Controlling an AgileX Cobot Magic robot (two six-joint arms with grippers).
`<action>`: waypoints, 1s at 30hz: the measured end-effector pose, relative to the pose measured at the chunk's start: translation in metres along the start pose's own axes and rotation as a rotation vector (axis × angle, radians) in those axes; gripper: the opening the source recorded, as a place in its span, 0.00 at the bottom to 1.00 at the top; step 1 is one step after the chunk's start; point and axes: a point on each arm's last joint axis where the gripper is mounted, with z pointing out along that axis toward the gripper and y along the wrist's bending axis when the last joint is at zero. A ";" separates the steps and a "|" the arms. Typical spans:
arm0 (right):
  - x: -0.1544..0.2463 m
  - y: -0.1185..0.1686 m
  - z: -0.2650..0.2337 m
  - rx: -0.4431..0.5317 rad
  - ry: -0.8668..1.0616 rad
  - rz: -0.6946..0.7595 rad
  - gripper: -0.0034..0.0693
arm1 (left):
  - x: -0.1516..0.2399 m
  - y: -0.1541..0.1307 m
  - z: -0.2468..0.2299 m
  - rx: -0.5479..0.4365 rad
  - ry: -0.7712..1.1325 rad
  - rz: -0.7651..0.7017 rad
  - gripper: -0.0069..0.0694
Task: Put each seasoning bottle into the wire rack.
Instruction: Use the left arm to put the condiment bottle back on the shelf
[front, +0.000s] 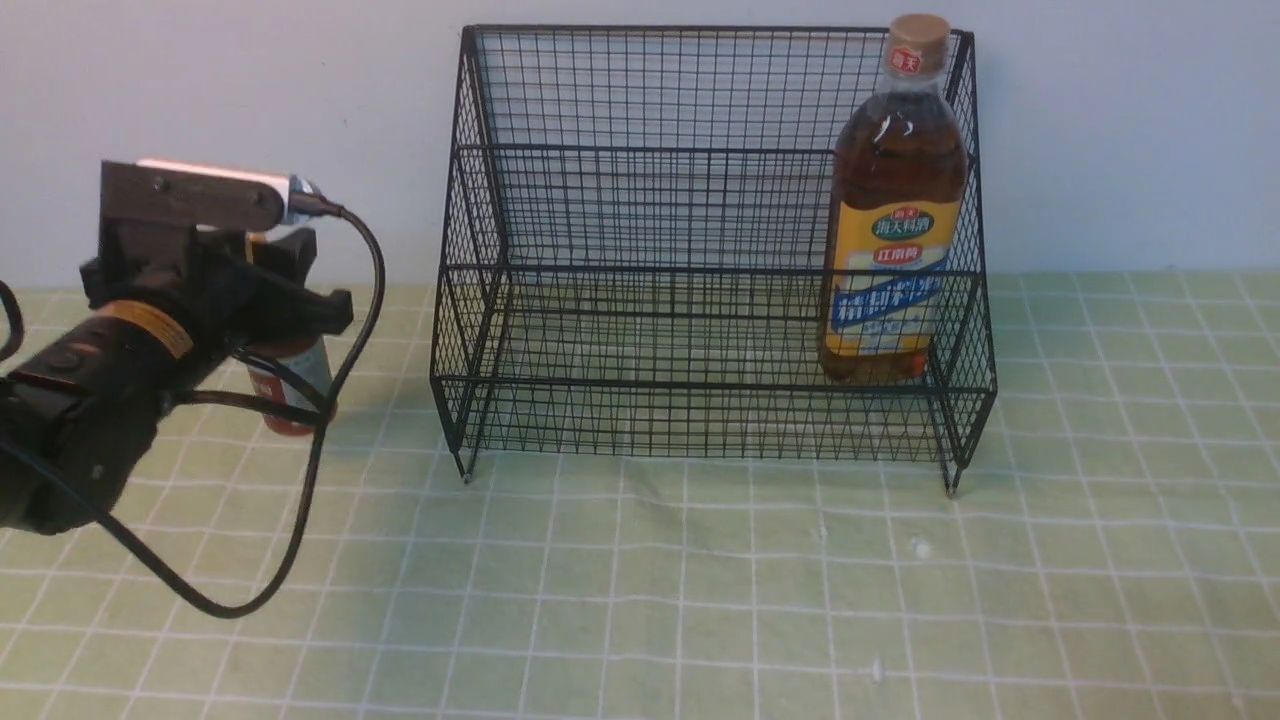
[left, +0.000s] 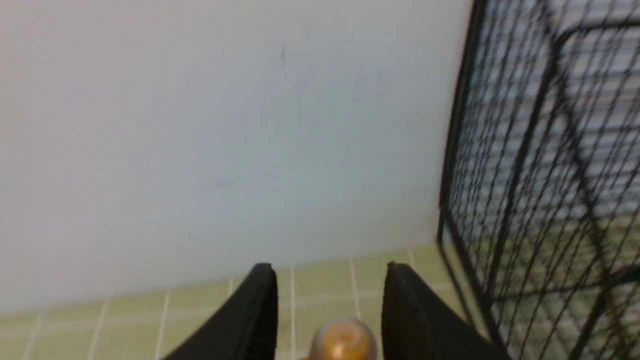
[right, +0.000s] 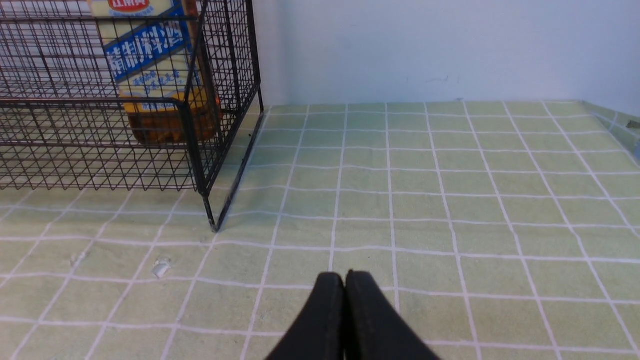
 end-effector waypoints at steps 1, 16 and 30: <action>0.000 0.000 0.000 0.000 0.000 0.000 0.03 | -0.019 -0.001 -0.010 0.012 -0.063 0.017 0.42; 0.000 0.000 0.000 0.000 0.000 0.000 0.03 | -0.093 -0.066 -0.038 0.336 -0.269 -0.077 0.42; 0.000 0.000 0.000 0.000 0.000 0.000 0.03 | -0.039 -0.095 0.014 0.448 -0.171 -0.109 0.42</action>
